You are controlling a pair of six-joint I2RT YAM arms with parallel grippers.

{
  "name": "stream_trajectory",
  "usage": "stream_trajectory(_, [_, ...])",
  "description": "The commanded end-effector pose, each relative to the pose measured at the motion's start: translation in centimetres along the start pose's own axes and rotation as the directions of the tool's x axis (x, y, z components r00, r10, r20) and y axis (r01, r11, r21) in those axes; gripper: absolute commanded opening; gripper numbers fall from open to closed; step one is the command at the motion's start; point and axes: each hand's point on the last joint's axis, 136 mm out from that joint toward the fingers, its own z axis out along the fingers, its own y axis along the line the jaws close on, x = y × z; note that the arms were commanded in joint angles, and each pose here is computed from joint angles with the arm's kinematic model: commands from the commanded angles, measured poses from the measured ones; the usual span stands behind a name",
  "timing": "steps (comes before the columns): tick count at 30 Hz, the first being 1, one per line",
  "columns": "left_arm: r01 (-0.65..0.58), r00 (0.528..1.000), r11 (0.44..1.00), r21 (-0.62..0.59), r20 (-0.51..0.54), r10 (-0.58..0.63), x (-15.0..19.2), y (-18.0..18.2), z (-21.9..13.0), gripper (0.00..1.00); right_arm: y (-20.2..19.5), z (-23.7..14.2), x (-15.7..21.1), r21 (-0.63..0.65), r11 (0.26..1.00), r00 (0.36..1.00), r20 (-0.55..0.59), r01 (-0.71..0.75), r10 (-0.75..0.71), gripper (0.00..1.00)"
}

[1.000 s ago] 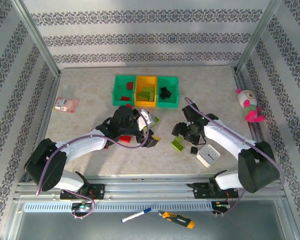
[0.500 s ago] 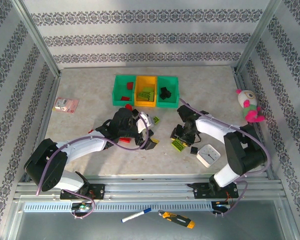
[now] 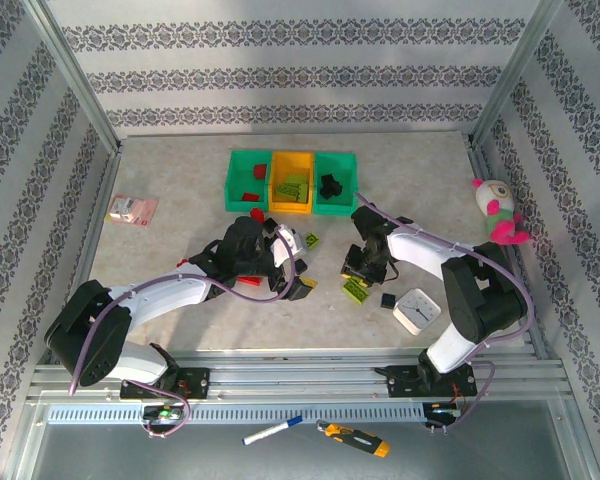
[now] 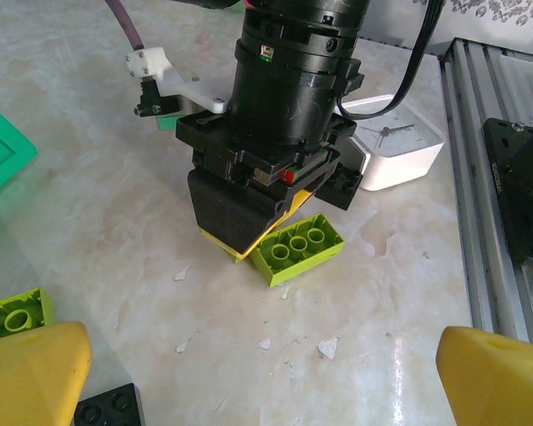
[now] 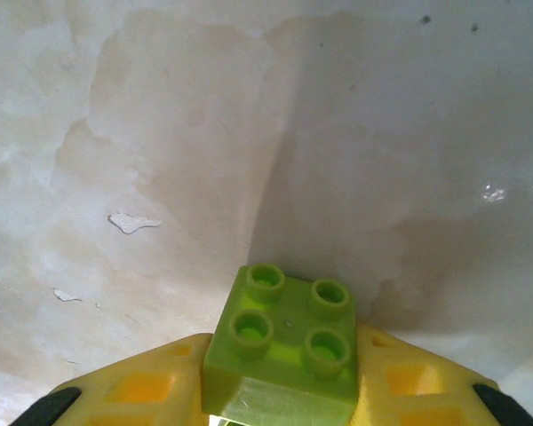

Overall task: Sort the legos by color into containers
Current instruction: Pick up the lego from the center of the table, then place the lego in the container.

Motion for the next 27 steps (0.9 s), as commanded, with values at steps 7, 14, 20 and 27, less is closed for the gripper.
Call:
stream_trajectory(7, [0.021, 1.0, 0.999, -0.039, 0.003, -0.021, 0.7, -0.4, -0.9, 0.99, 4.9, -3.9, -2.5, -0.072, 0.982, 0.979, 0.112, 0.177, -0.168, 0.31])
stream_trajectory(14, [0.128, 0.992, 0.984, -0.128, 0.031, -0.125, 1.5, 0.0, -2.3, 0.99, 12.9, -6.9, -6.3, -0.129, 0.915, 0.903, 0.264, 0.381, -0.339, 0.31])
stream_trajectory(20, [0.128, 0.992, 0.972, -0.197, 0.024, -0.126, 2.5, 0.4, -3.5, 0.99, 19.6, -6.7, -10.7, -0.161, 0.882, 0.859, 0.357, 0.442, -0.366, 0.31])
stream_trajectory(27, [0.163, 0.986, 0.938, -0.305, 0.093, -0.141, 1.7, 2.4, -4.2, 0.99, 23.7, -4.9, -15.2, -0.143, 0.884, 0.841, 0.405, 0.445, -0.358, 0.31])
